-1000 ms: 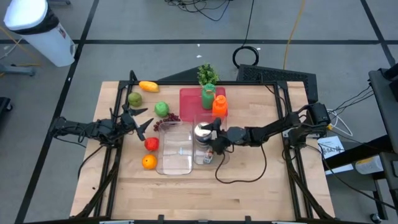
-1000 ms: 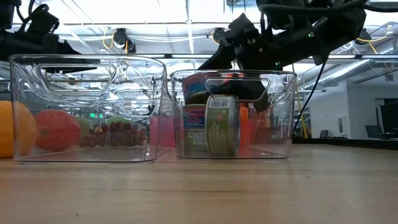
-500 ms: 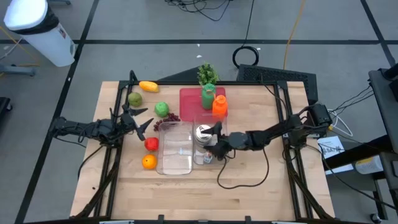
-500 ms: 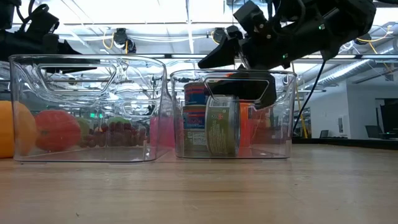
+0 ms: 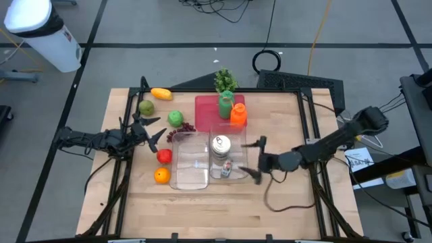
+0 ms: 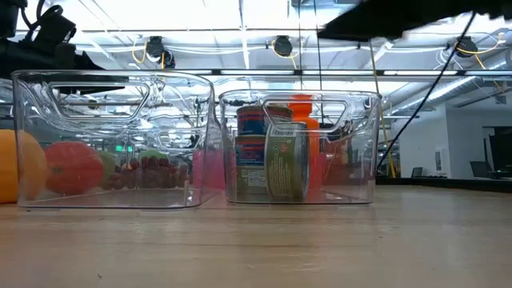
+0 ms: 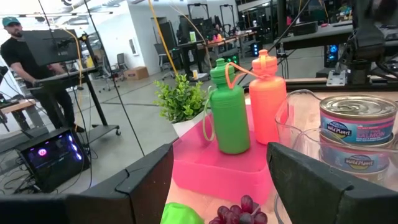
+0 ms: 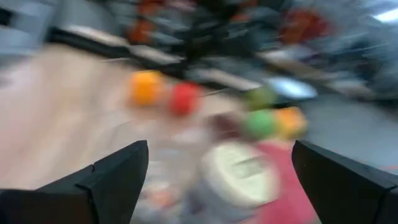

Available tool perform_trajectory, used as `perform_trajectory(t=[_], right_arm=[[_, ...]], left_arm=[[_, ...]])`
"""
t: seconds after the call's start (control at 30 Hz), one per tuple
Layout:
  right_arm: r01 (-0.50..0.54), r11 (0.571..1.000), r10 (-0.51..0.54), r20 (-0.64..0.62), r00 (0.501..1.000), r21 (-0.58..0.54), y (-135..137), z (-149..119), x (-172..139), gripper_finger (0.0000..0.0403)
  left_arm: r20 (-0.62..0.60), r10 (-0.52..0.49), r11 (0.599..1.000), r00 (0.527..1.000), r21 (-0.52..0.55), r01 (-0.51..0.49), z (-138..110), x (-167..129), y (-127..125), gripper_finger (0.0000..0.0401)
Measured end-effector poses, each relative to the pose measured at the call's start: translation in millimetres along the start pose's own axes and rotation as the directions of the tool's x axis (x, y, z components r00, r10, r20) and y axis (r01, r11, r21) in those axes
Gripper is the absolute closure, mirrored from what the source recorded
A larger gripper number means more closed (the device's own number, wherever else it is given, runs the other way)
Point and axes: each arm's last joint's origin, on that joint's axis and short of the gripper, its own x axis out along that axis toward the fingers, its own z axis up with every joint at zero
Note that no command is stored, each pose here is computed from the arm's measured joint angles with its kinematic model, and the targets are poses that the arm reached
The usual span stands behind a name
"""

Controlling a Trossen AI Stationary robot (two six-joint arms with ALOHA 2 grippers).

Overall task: Pick & Place Food Item
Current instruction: Put the yellow mango into the left transparent bin

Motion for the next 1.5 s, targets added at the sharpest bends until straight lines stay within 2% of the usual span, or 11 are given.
perform_trajectory(t=[0.07, 0.13, 0.3, 0.43, 0.57, 0.67, 0.77, 0.87, 1.03, 1.3, 1.5], right_arm=[[-0.118, 0.989, 0.118, 0.002, 0.993, 0.089, -7.9, -15.9, -9.1, 0.0027], [-0.166, 0.976, 0.166, 0.011, 0.986, 0.144, -18.5, -29.7, -18.8, 0.0028], [-0.098, 0.964, 0.083, 0.073, 0.994, 0.248, -49.5, -57.2, -44.8, 0.0028], [-0.155, 0.95, 0.106, 0.188, 0.976, 0.27, -60.8, -75.6, -65.4, 0.0028], [-0.144, 0.938, 0.075, 0.22, 0.973, 0.316, -66.4, -90.7, -77.4, 0.0028], [-0.125, 0.93, 0.035, 0.257, 0.966, 0.345, -72.1, -90.0, -82.1, 0.0028], [-0.093, 0.925, 0.013, 0.213, 0.977, 0.369, -76.0, -94.9, -83.6, 0.0028], [-0.093, 0.915, 0.037, 0.149, 0.988, 0.391, -77.8, -102.4, -84.0, 0.0028], [-0.171, 0.903, 0.113, 0.167, 0.98, 0.395, -79.6, -103.5, -84.7, 0.0028], [-0.138, 0.886, 0.074, 0.159, 0.984, 0.442, -89.2, -107.3, -85.3, 0.0028], [-0.168, 0.881, 0.087, 0.197, 0.977, 0.442, -95.6, -106.5, -88.2, 0.0028]], left_arm=[[0.0, 0.0, 1.0, 1.0, 0.0, 0.0, 0.0, 0.0, 0.0, 0.0128], [0.0, -0.001, 1.0, 1.0, 0.0, 0.001, 0.0, 0.0, 0.0, 0.0128], [0.031, 0.006, 1.0, 1.0, -0.003, -0.006, 3.7, -0.1, 0.7, 0.0128], [0.101, 0.024, 1.0, 0.995, 0.004, -0.024, 12.1, -0.7, 2.8, 0.0128], [0.116, 0.028, 1.0, 0.993, -0.005, -0.028, 13.9, -0.9, 3.3, 0.0128], [0.112, 0.032, 0.999, 0.993, -0.004, -0.032, 13.6, -0.8, 3.4, 0.0128], [0.122, 0.023, 0.999, 0.992, -0.049, -0.017, 14.4, -0.9, 3.2, 0.0128], [0.149, 0.011, 0.99, 0.989, -0.141, 0.01, 17.2, -1.3, 3.5, 0.0128], [0.168, -0.011, 0.945, 0.986, -0.321, 0.066, 18.6, -1.5, 3.1, 0.0128], [0.135, 0.044, 0.942, 0.99, -0.337, 0.004, 16.4, -1.2, 4.4, 0.0128], [0.095, 0.03, 0.945, 0.995, -0.328, 0.003, 11.6, -0.6, 2.8, 0.0128]])
